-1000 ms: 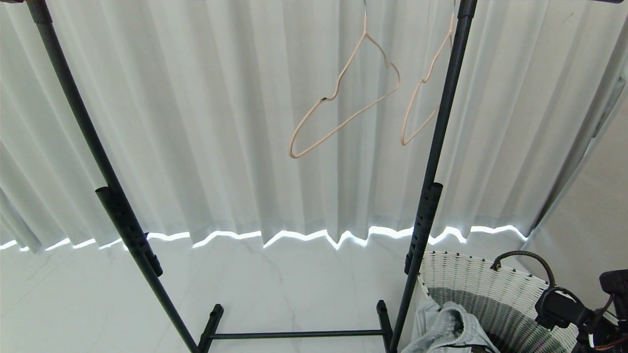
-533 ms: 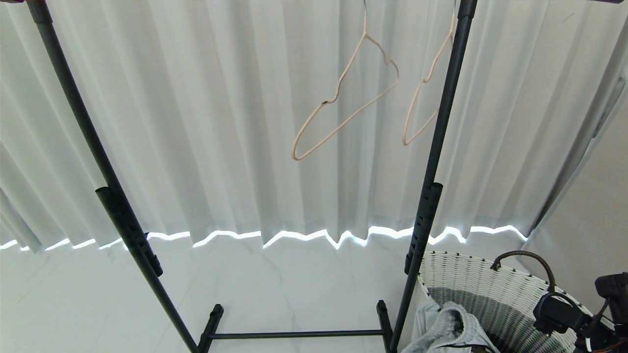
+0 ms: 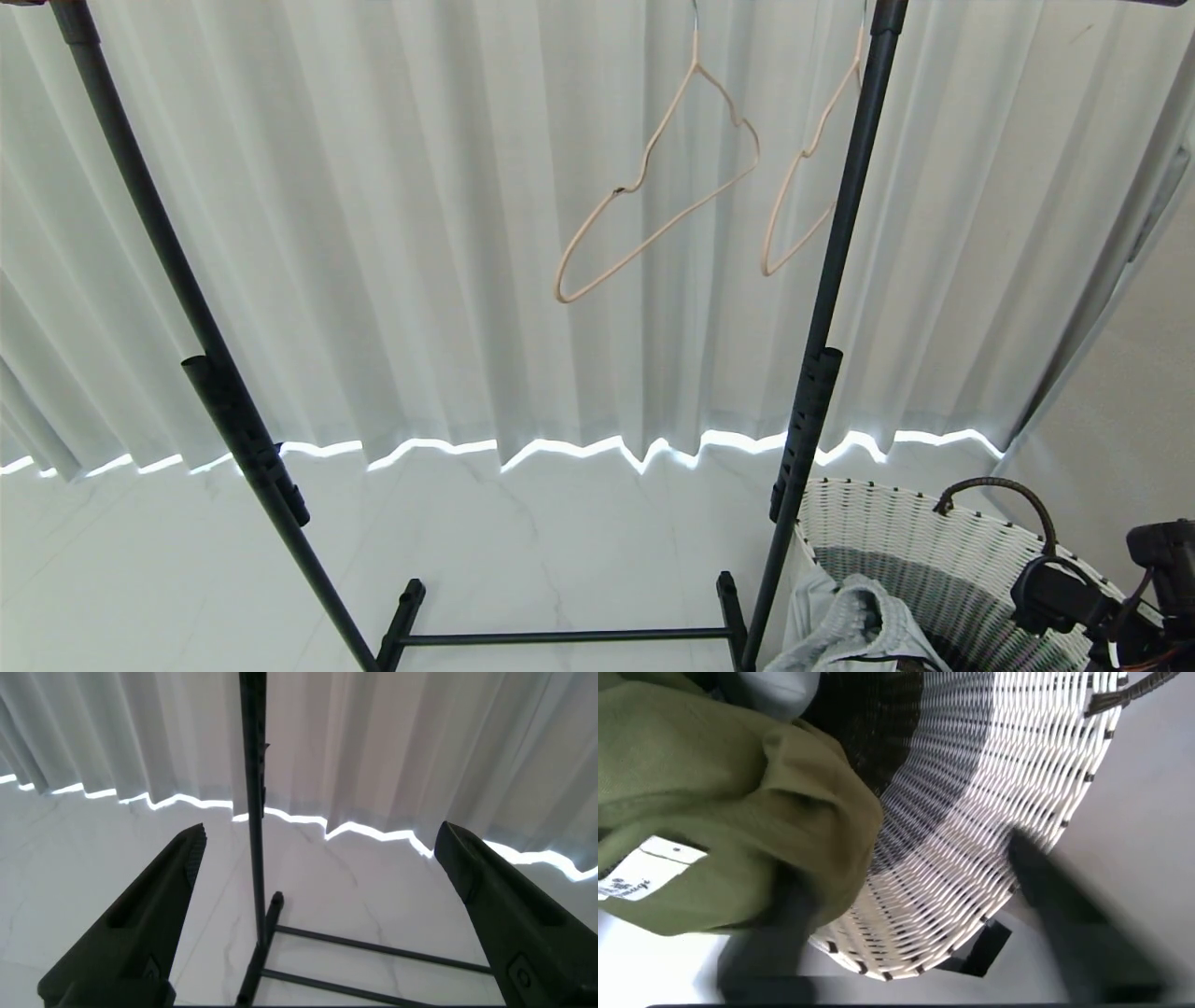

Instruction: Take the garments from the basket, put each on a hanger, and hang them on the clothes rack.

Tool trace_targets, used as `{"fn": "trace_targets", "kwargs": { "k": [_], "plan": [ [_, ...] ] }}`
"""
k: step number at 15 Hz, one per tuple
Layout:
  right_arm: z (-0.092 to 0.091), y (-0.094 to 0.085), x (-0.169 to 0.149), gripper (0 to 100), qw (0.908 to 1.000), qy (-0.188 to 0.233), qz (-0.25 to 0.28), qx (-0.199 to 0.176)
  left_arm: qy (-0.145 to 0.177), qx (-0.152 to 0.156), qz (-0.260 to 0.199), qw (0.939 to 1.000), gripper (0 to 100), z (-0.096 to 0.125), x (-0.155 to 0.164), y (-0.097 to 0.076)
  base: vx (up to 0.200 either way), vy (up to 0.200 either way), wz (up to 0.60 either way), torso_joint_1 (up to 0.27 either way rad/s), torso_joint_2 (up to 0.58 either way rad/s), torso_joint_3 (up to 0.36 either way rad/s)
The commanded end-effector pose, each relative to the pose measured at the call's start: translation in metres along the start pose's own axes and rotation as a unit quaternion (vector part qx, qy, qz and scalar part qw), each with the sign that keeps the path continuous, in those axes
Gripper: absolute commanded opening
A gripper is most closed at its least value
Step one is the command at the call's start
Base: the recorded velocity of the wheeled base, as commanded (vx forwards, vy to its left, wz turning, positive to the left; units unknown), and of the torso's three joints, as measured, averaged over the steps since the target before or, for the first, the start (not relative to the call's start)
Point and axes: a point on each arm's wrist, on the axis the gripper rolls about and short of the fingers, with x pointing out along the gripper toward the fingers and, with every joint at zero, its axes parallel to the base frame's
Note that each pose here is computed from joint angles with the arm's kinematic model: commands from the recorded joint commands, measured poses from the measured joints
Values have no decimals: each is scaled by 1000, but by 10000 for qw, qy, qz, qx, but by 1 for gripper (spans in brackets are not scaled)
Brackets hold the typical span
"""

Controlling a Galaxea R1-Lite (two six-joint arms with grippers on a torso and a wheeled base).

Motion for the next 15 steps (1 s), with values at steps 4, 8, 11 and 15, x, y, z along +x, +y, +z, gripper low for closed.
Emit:
{"fn": "trace_targets", "kwargs": {
  "k": [4,8,11,15],
  "plan": [
    [-3,0,-24,0,9986,-347,-390,67,2,4,5,10000,100,0,0,0,0,0,0,0,0,0],
    [-9,4,-75,0,9837,-1284,-1037,709,2,19,5,10000,100,0,0,0,0,0,0,0,0,0],
    [-3,-5,-119,0,9591,-2049,-1362,1400,2,19,5,10000,100,0,0,0,0,0,0,0,0,0],
    [-6,-15,-192,0,8920,-3254,-1681,2652,2,35,5,10000,100,0,0,0,0,0,0,0,0,0]
  ]
}}
